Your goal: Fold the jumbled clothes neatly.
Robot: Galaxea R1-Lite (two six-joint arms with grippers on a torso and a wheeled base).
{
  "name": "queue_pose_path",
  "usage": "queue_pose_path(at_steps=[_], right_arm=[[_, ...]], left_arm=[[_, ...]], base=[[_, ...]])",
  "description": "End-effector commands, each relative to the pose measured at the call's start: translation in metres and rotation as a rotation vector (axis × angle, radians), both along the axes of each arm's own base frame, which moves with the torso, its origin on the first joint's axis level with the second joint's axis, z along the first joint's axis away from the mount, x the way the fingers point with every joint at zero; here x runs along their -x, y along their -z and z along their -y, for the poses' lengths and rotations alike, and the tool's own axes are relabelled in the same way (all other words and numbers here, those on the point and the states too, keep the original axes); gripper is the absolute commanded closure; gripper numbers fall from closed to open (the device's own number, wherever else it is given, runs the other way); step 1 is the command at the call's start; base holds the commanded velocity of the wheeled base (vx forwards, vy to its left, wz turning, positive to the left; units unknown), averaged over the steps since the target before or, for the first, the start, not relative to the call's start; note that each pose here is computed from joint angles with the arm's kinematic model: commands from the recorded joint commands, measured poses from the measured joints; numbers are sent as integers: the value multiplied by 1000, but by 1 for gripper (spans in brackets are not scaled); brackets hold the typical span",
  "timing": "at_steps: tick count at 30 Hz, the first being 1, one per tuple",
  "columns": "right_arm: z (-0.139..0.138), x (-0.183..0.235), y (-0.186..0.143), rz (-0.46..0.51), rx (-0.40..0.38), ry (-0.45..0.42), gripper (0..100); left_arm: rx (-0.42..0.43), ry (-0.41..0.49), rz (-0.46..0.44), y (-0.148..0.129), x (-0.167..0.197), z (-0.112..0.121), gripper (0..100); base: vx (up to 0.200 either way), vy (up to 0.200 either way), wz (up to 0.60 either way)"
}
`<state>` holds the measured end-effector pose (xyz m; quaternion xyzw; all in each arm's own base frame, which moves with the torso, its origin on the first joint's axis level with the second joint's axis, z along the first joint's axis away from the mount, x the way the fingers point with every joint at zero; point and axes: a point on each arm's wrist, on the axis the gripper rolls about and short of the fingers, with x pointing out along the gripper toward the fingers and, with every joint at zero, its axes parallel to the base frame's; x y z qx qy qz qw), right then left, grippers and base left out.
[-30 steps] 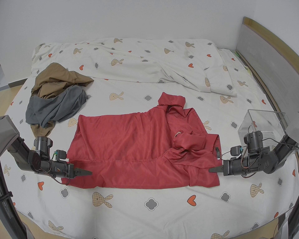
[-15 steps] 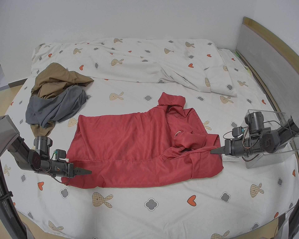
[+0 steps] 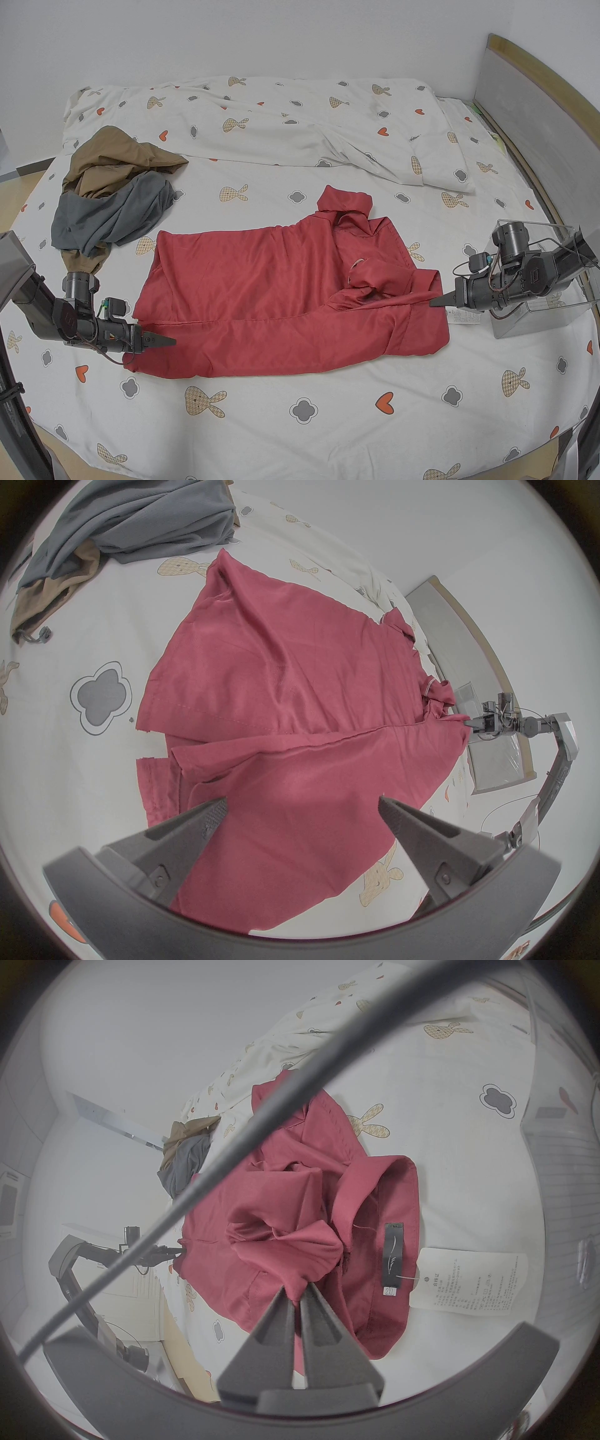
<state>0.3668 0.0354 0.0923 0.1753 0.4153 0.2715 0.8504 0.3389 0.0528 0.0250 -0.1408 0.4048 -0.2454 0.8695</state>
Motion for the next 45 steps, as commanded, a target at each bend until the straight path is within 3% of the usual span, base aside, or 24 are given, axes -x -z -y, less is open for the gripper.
queue_pose_path(at_steps=[1,16,24,30,40,45], right_arm=[[-3,-3,6,-13,-2,-9,0],[2,36,33,-143,-7,-43,0],[-1,51,43,-58,-49,-89,0],[2,62,50,-70,-46,-85,0],[15,86,15,26,-47,-47,0],[14,96,20,-5,-46,-51,0]], left_arm=[[0,-4,-1,1,0,-2,0],[-1,-1,-1,1,1,-1,0],[-2,0,-2,2,1,-1,0],[-1,1,-2,2,1,-1,0],[-1,2,-2,2,2,-1,0],[-2,3,0,2,2,-1,0]], base=[[0,0,0],[0,0,0],[0,0,0],[0,0,0],[0,0,0],[0,0,0]])
